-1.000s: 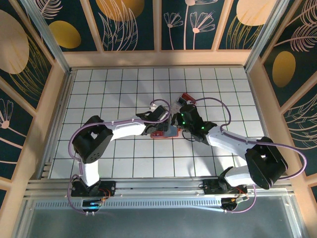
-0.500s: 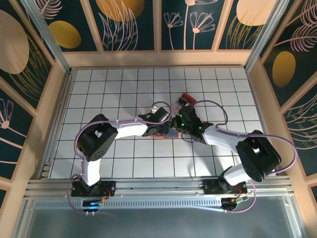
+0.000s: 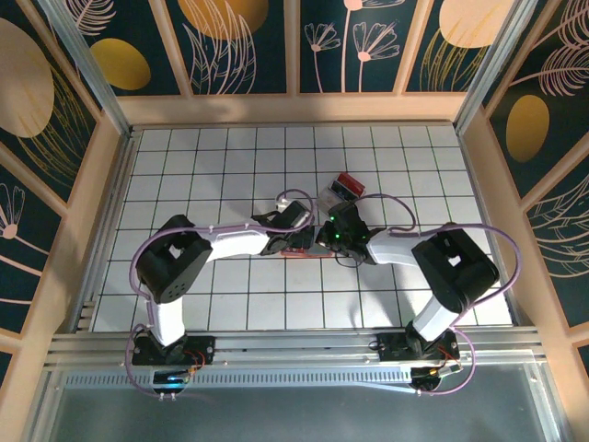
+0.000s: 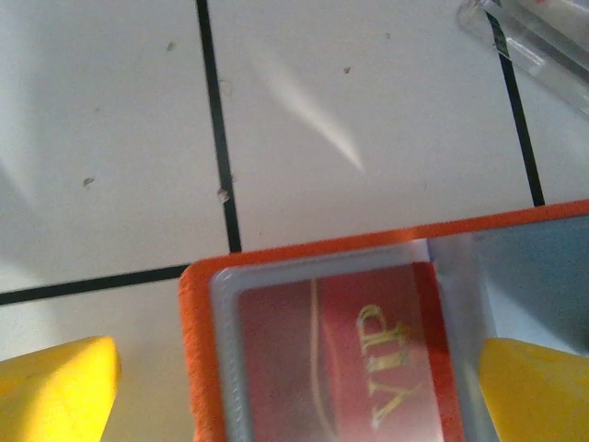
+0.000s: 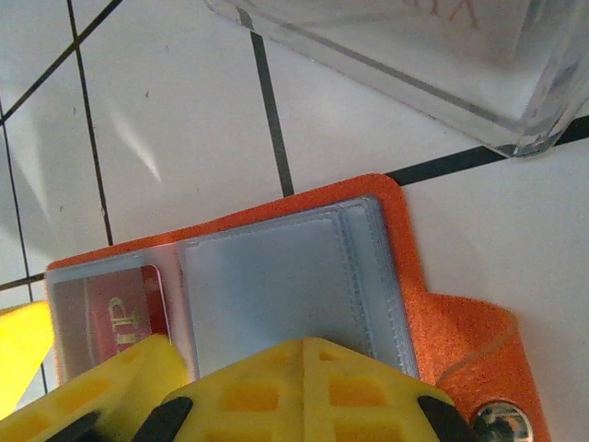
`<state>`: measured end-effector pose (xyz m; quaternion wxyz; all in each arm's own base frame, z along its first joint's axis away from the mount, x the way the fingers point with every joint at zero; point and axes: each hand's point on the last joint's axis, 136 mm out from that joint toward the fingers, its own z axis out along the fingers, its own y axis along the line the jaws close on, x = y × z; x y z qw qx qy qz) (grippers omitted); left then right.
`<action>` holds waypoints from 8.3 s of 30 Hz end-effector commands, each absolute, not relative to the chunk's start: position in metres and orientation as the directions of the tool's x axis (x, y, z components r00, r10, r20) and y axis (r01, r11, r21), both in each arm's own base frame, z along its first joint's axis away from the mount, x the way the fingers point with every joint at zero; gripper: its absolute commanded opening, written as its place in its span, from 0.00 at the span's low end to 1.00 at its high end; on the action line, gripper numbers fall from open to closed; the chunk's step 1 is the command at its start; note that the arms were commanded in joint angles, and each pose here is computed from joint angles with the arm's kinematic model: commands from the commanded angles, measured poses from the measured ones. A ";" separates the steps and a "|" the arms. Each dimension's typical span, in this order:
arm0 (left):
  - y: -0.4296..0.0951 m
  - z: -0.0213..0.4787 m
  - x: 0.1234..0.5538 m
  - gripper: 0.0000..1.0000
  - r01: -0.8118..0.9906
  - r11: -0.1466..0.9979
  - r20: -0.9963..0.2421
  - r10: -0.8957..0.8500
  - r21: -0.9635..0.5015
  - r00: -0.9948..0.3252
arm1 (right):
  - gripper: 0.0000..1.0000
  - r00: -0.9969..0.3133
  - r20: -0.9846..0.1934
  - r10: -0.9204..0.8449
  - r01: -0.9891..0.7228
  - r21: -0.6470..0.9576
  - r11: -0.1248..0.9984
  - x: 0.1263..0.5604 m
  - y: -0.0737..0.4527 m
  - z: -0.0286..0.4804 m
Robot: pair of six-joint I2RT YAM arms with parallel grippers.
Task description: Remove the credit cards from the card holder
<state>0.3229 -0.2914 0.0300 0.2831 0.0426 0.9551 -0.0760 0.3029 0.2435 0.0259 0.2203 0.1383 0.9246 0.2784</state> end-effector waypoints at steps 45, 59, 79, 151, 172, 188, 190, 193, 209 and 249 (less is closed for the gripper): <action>-0.279 0.040 0.317 0.22 0.012 0.831 -0.400 -0.255 -0.556 -0.880 | 0.00 -0.842 -0.433 0.323 0.022 0.569 0.822 0.320 0.254 0.085; -0.275 0.036 0.315 0.22 -0.003 0.839 -0.395 -0.259 -0.544 -0.881 | 0.08 -0.909 -0.331 0.253 -0.036 0.668 0.743 0.303 0.298 0.065; -0.274 0.037 0.317 0.23 -0.016 0.843 -0.394 -0.268 -0.537 -0.879 | 0.33 -0.937 -0.276 0.214 -0.006 0.626 0.780 0.286 0.292 0.032; -0.220 0.041 0.321 0.73 -0.115 0.943 -0.502 -0.266 -0.311 -0.823 | 0.18 -0.952 -0.196 0.237 -0.018 0.804 0.595 0.293 0.313 0.033; -0.231 0.009 0.313 0.73 -0.075 0.954 -0.426 -0.200 -0.292 -0.882 | 0.18 -0.954 -0.189 0.233 -0.029 0.831 0.555 0.293 0.318 0.040; -0.234 -0.007 0.300 0.73 -0.071 0.947 -0.367 -0.191 -0.315 -0.910 | 0.19 -0.955 -0.160 0.250 -0.040 0.905 0.424 0.296 0.329 0.052; -0.234 -0.010 0.298 0.73 -0.076 0.946 -0.358 -0.192 -0.314 -0.914 | 0.17 -0.956 -0.157 0.250 -0.038 0.905 0.423 0.297 0.329 0.052; -0.232 -0.010 0.298 0.73 -0.085 0.949 -0.360 -0.198 -0.305 -0.912 | 0.15 -0.955 -0.153 0.252 -0.034 0.907 0.420 0.297 0.328 0.052; -0.224 -0.018 0.300 0.73 -0.111 0.960 -0.358 -0.201 -0.257 -0.912 | 0.07 -0.946 -0.172 0.274 -0.027 0.886 0.463 0.296 0.311 0.054; -0.225 -0.014 0.303 0.71 -0.098 0.964 -0.368 -0.187 -0.246 -0.911 | 0.02 -0.938 -0.182 0.295 0.013 0.833 0.554 0.294 0.289 0.043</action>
